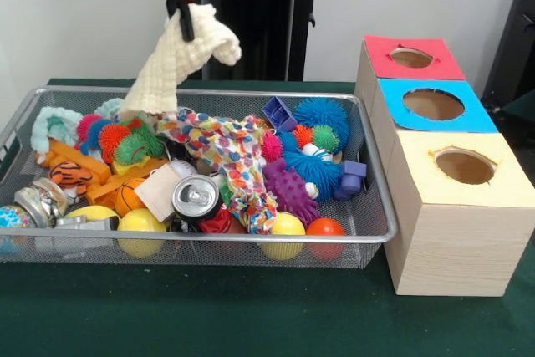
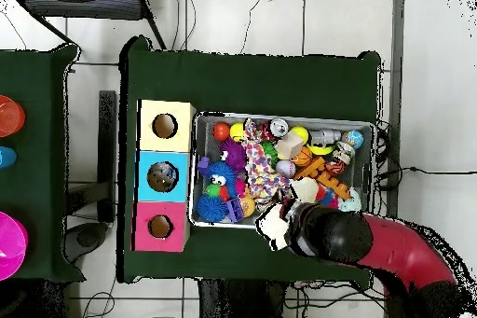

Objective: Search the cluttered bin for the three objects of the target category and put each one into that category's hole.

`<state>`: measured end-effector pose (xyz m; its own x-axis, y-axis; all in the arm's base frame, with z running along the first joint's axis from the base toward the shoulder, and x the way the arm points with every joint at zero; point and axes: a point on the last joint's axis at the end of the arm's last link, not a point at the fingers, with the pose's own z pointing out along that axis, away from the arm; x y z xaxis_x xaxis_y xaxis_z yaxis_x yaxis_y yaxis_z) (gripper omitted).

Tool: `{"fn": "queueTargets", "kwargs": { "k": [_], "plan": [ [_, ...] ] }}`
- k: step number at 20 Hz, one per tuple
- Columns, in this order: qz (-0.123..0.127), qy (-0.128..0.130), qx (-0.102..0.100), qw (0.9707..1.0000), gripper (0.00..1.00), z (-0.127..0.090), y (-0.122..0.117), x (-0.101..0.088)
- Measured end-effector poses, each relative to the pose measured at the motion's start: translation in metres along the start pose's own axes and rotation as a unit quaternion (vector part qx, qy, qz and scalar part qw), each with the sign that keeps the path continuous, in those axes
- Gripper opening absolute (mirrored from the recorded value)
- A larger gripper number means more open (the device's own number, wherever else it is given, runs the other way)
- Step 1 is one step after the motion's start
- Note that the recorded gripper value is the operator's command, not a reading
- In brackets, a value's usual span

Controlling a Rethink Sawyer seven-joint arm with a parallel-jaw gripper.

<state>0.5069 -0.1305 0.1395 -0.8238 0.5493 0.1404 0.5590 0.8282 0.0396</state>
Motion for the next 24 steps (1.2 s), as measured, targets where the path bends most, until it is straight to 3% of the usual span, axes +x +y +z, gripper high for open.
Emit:
{"fn": "queueTargets", "kwargs": {
  "k": [9,24],
  "plan": [
    [-0.009,-0.023,-0.027,0.9993,0.00,-0.025,0.032,0.008],
    [0.003,-0.069,-0.038,0.9969,0.00,-0.076,0.048,0.001]
  ]
}}
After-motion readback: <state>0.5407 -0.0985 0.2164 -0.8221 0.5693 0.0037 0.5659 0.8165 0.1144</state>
